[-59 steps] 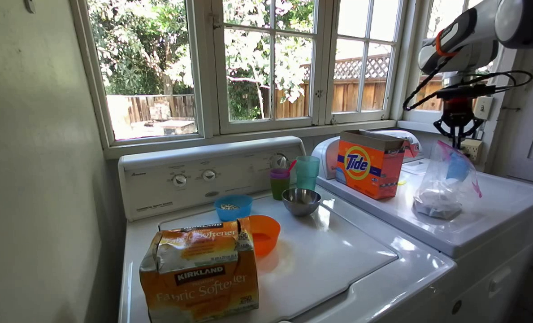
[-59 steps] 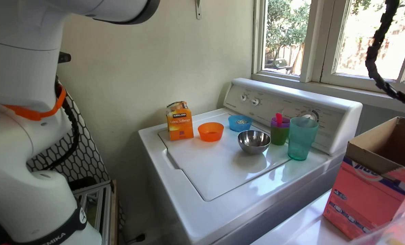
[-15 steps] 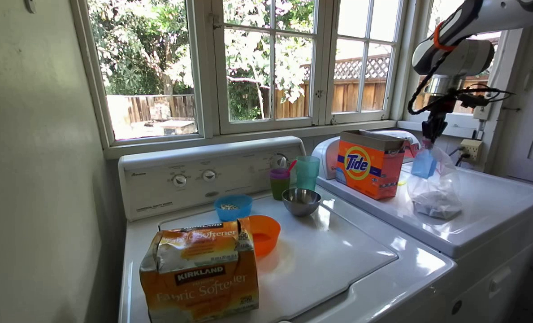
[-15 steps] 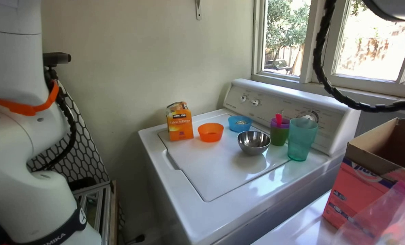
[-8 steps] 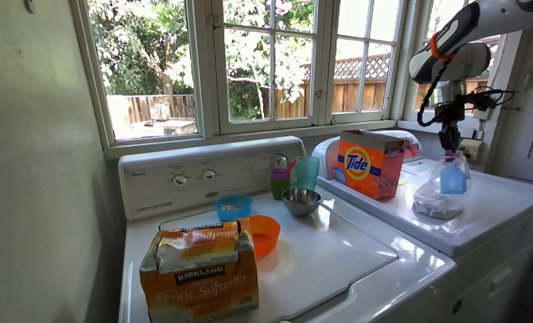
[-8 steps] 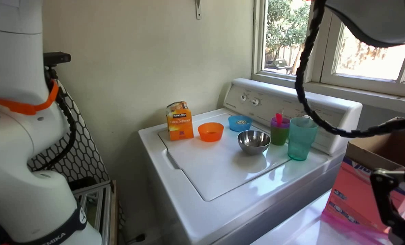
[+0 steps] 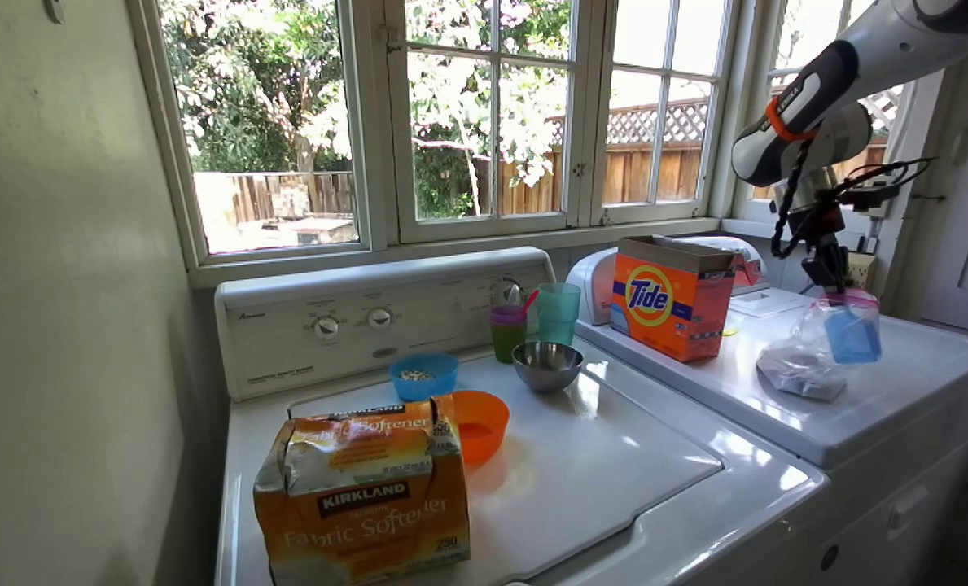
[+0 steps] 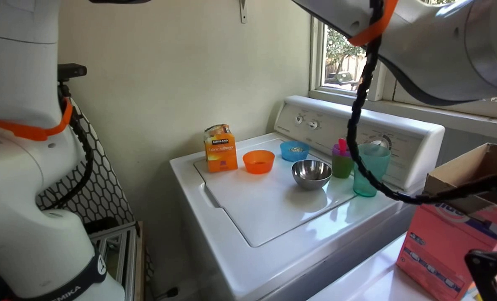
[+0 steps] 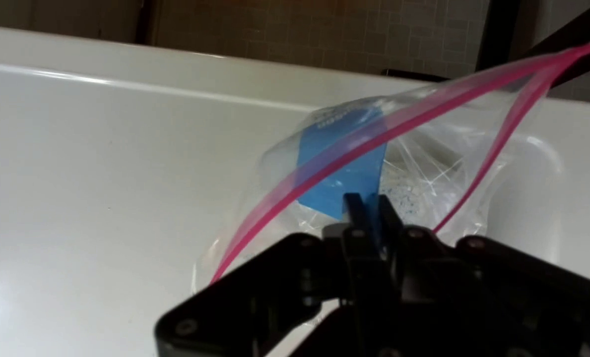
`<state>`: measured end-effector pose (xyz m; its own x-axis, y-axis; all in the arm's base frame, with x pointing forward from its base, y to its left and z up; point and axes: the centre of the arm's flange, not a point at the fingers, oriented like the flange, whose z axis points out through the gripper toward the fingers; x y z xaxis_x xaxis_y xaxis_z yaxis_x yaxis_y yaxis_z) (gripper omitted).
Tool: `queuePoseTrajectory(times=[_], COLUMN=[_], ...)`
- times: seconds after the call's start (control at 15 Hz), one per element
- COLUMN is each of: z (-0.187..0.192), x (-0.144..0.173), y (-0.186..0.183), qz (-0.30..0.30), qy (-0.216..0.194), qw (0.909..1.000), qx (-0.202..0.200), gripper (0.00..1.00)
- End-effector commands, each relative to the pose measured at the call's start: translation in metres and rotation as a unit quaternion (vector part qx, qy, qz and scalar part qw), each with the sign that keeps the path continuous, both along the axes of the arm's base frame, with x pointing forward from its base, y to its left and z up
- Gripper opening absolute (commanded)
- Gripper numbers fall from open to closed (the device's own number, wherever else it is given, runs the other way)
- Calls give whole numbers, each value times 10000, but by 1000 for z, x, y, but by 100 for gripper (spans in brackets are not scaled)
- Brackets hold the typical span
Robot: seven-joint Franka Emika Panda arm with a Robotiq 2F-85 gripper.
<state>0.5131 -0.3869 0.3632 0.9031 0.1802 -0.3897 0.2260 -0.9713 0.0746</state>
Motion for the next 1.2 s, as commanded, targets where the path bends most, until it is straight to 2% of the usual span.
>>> queuePoseTrajectory(times=[0.0,0.2,0.47,0.6,0.73,0.93,1.13], z=[-13,-11,5,11,20,23,15], x=[10,19,25,28,30,26,18], y=[17,36,46,48,44,38,34], qz=[-158,-529,-1092,-1336,-1482,-1122,-433], qy=[-423,-646,-1484,-1905,-2282,-2009,-1431], qw=[9988,9942,9785,9684,9605,9729,9881], qx=[167,682,925,903,586,237,358], gripper=[2,2,2,2,2,2,2])
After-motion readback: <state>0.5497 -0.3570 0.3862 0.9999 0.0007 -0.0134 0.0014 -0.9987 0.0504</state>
